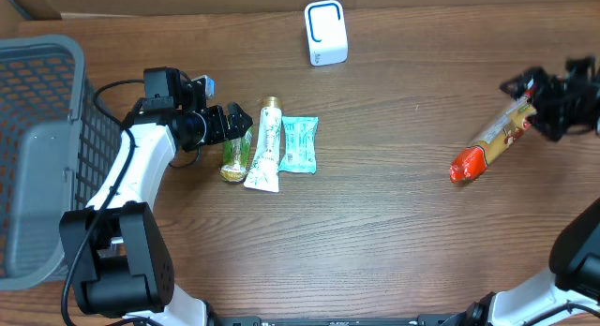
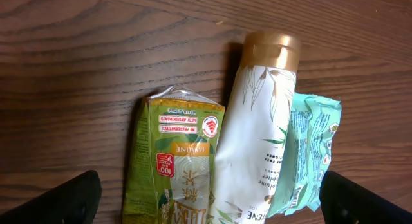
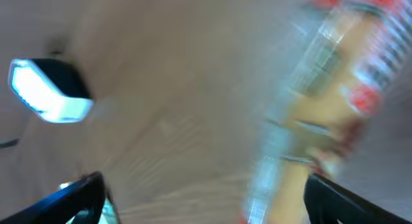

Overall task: Scan the item barcode
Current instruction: 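Reach the right gripper to the mint-green packet and grasp it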

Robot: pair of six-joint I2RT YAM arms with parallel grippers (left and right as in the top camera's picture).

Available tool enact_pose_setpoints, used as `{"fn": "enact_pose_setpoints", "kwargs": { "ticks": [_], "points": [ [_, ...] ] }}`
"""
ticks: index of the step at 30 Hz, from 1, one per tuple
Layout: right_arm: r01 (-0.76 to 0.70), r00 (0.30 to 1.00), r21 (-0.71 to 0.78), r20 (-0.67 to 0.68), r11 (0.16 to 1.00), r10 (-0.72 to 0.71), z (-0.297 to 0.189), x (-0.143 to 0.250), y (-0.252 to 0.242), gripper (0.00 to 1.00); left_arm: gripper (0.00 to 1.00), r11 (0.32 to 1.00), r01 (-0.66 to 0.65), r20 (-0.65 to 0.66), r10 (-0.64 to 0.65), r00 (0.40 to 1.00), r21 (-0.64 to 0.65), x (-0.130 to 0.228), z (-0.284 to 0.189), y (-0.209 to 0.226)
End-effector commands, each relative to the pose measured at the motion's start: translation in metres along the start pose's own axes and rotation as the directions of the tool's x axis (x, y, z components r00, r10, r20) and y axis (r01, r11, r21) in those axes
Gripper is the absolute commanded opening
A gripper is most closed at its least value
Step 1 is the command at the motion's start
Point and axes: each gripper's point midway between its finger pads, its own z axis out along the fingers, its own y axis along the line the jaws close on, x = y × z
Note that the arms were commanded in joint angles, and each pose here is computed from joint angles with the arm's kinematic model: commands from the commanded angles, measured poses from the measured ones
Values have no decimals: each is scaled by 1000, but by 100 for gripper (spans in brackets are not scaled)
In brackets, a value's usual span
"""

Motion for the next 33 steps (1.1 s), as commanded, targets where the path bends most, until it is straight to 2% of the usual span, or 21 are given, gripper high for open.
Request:
{"fn": "enact_pose_setpoints", "kwargs": {
  "ticks": [1, 5, 9, 12, 20, 26, 30, 33],
  "points": [
    [298, 954, -80, 37, 951, -296, -13, -1, 86, 100, 100, 1000, -10, 14, 10, 1000, 0, -6, -3, 0],
    [462, 887, -84, 41, 883, -460, 15, 26, 149, 100, 100, 1000, -10, 13, 10, 1000, 0, -6, -3, 0],
    [590, 803, -179, 31, 787, -595, 55, 74, 213, 100, 100, 1000, -10, 13, 10, 1000, 0, -6, -3, 0],
    [639, 752, -235, -6, 732, -659, 90, 112, 240, 100, 100, 1000, -10, 13, 10, 1000, 0, -6, -3, 0],
    [667, 673, -296, -155, 684, -723, 170, 186, 248, 100, 100, 1000, -10, 13, 10, 1000, 0, -6, -3, 0],
    [697, 612, -330, -188, 637, -768, 207, 226, 250, 100, 100, 1000, -10, 14, 10, 1000, 0, -6, -3, 0],
    [726, 594, -286, -197, 625, -780, 229, 235, 241, 93, 100, 1000, -10, 13, 10, 1000, 0, -6, -3, 0],
    [786, 526, -262, -191, 559, -829, 240, 238, 233, 83, 99, 1000, -9, 13, 9, 1000, 0, -6, -3, 0]
  ]
}}
